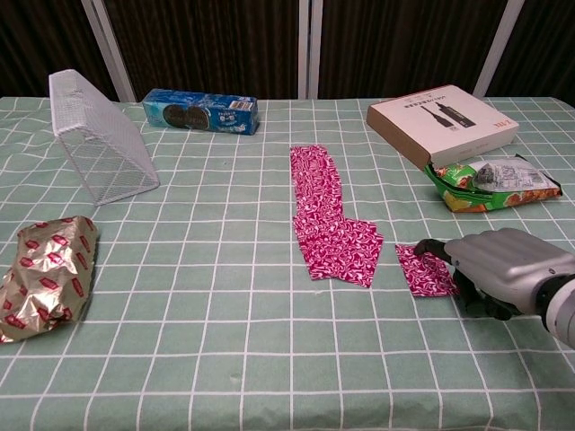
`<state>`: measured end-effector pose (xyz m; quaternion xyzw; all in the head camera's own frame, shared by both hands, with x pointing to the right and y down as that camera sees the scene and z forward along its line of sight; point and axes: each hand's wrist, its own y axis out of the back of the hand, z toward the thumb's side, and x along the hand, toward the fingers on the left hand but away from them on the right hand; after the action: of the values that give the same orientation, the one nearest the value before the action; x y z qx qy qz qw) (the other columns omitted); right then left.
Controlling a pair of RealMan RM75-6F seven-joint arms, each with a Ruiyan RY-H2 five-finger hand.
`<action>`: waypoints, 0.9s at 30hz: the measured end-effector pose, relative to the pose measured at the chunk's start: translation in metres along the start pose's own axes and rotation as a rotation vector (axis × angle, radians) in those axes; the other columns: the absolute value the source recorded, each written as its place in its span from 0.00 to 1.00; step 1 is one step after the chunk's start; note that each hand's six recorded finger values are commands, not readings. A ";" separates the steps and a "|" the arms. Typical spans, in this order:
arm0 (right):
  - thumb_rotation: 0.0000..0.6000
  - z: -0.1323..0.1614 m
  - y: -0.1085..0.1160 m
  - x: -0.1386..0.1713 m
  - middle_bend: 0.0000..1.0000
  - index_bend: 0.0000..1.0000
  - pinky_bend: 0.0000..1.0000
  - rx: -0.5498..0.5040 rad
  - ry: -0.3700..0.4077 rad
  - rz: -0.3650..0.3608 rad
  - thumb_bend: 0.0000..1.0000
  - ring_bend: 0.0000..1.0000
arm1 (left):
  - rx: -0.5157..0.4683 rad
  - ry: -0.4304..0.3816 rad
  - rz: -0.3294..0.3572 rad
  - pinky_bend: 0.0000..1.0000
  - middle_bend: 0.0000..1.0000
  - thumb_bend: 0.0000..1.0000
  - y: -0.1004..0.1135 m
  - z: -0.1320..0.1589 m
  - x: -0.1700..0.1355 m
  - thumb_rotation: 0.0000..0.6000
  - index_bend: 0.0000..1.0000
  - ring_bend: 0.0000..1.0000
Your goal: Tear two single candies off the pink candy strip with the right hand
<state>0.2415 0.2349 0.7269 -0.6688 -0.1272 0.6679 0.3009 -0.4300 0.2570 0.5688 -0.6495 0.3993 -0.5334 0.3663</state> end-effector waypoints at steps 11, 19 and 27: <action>1.00 -0.023 0.012 0.014 0.91 0.18 0.76 -0.057 -0.018 -0.051 1.00 0.85 | -0.002 -0.007 0.003 0.09 0.01 0.01 0.001 0.002 0.001 0.97 0.05 0.00; 1.00 0.004 0.034 0.021 0.91 0.17 0.76 -0.122 0.071 -0.142 1.00 0.85 | -0.005 -0.006 0.011 0.09 0.01 0.01 0.003 0.001 0.000 0.97 0.05 0.00; 1.00 0.039 0.028 -0.002 0.91 0.15 0.76 -0.118 0.085 -0.095 1.00 0.85 | -0.008 0.008 0.013 0.09 0.01 0.01 0.006 -0.005 -0.001 0.97 0.05 0.00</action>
<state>0.1968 0.2215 0.7153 -0.7062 -0.1851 0.6153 0.2973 -0.4353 0.2550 0.5642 -0.6460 0.4071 -0.5323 0.3656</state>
